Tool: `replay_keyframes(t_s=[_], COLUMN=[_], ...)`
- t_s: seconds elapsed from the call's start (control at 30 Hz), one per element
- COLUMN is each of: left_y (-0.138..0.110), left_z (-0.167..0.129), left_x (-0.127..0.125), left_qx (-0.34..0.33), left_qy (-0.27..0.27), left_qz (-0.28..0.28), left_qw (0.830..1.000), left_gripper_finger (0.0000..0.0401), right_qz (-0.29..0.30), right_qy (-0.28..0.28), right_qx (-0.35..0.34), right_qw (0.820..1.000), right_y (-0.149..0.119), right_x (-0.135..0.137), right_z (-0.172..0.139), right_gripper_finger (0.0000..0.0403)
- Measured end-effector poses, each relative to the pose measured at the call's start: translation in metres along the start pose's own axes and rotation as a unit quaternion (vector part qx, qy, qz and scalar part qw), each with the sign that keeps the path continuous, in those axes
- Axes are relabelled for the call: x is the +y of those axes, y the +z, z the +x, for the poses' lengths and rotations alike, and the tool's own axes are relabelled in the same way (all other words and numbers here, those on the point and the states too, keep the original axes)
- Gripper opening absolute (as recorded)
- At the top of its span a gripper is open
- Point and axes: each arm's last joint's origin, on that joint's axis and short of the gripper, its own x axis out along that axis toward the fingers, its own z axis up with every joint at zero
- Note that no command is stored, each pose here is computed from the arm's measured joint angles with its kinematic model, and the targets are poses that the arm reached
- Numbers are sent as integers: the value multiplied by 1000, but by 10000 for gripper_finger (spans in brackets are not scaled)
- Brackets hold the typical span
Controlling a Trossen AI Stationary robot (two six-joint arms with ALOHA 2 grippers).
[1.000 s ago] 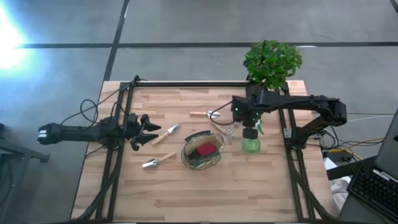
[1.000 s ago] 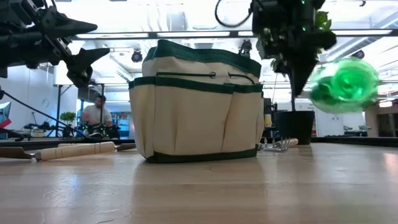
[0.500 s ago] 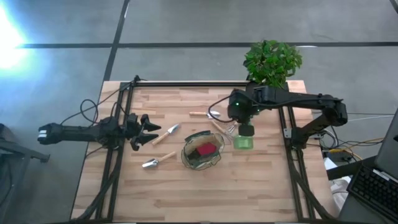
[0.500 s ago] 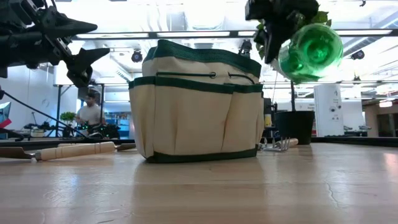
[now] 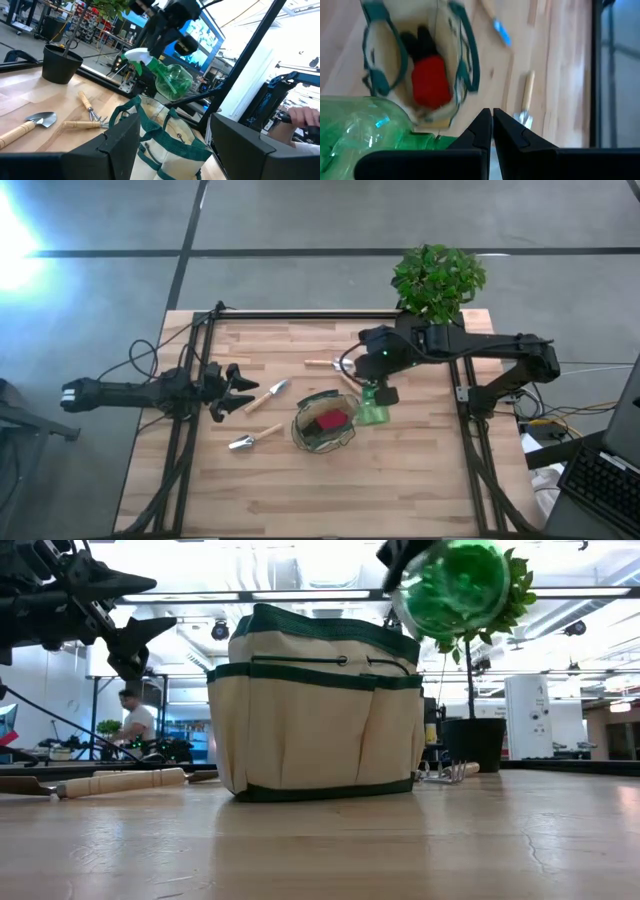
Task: Pick & Place Garden tools in Gardening bag
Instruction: Put the green spray bottle into the green gardening bag
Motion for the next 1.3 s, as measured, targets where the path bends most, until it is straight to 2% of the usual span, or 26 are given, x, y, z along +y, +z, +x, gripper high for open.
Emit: replay_keyframes(t_s=[0.2, 0.5, 0.73, 0.9, 1.13, 1.3], left_y=[0, 0, 0, -1, -3, -3], left_z=[0, 0, 0, 0, 1, 1], left_x=[0, 0, 0, 1, 1, 2], left_qx=[0, 0, 0, 6, 13, 17], left_qy=[0, 0, 0, 3, 7, 9], left_qz=[0, 0, 0, 0, -1, -1], left_qw=[1000, 1000, 1000, 1000, 1000, 1000], left_gripper_finger=[245, 245, 245, 245, 245, 245], right_qz=[-38, -57, -78, -90, -104, -116], right_qy=[-14, -30, -38, -37, -76, -98], right_qx=[-61, -127, -173, -155, -130, -130], right_qw=[997, 990, 981, 983, 983, 980], right_y=[14, 29, 43, 45, 49, 53], right_x=[4, 7, 14, 17, 21, 28], right_z=[0, 1, 18, 44, 80, 94], right_gripper_finger=[8, 8, 8, 8, 8, 8])
